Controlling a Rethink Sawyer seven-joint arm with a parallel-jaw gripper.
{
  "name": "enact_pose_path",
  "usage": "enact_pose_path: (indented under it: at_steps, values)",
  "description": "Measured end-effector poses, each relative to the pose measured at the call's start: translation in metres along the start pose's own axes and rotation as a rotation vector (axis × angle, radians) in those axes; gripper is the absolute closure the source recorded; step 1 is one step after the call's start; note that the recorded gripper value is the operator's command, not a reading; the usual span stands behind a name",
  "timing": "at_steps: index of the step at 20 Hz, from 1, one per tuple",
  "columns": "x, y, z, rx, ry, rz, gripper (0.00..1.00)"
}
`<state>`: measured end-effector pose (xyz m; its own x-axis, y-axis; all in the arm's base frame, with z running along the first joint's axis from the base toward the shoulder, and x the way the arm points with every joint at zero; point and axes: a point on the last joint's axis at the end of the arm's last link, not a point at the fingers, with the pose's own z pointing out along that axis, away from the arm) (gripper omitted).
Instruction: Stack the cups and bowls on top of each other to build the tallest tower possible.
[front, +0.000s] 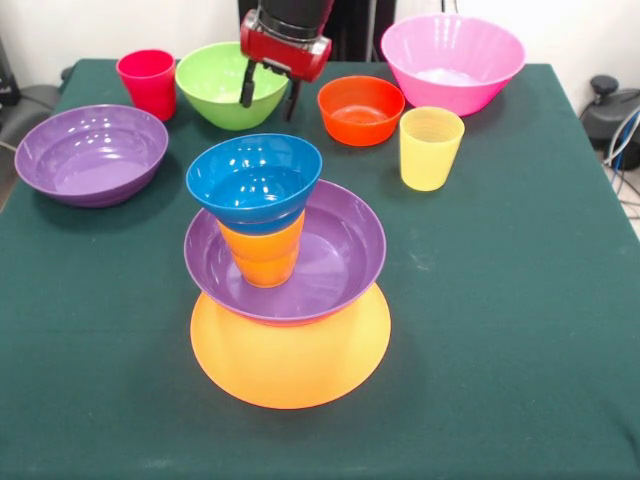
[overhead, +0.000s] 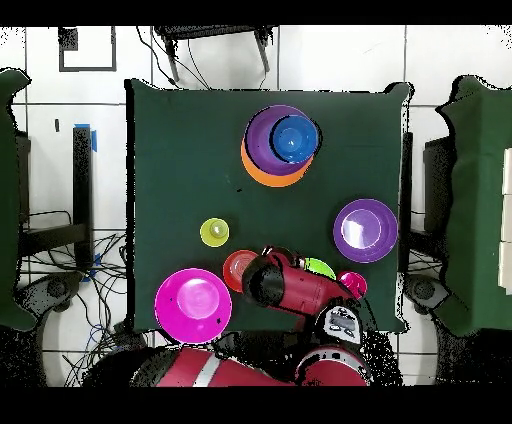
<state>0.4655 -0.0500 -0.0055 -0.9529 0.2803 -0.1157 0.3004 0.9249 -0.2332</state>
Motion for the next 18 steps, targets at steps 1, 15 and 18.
enact_pose_path:
  at_steps: [1, 15, 18]
  values:
    - [0.002, 0.000, 0.001, 0.004, 0.001, 0.000, 0.00]
    - [0.024, -0.007, -0.033, 0.082, -0.019, 0.030, 0.00]
    - [0.025, -0.007, -0.031, 0.083, -0.015, 0.044, 0.00]
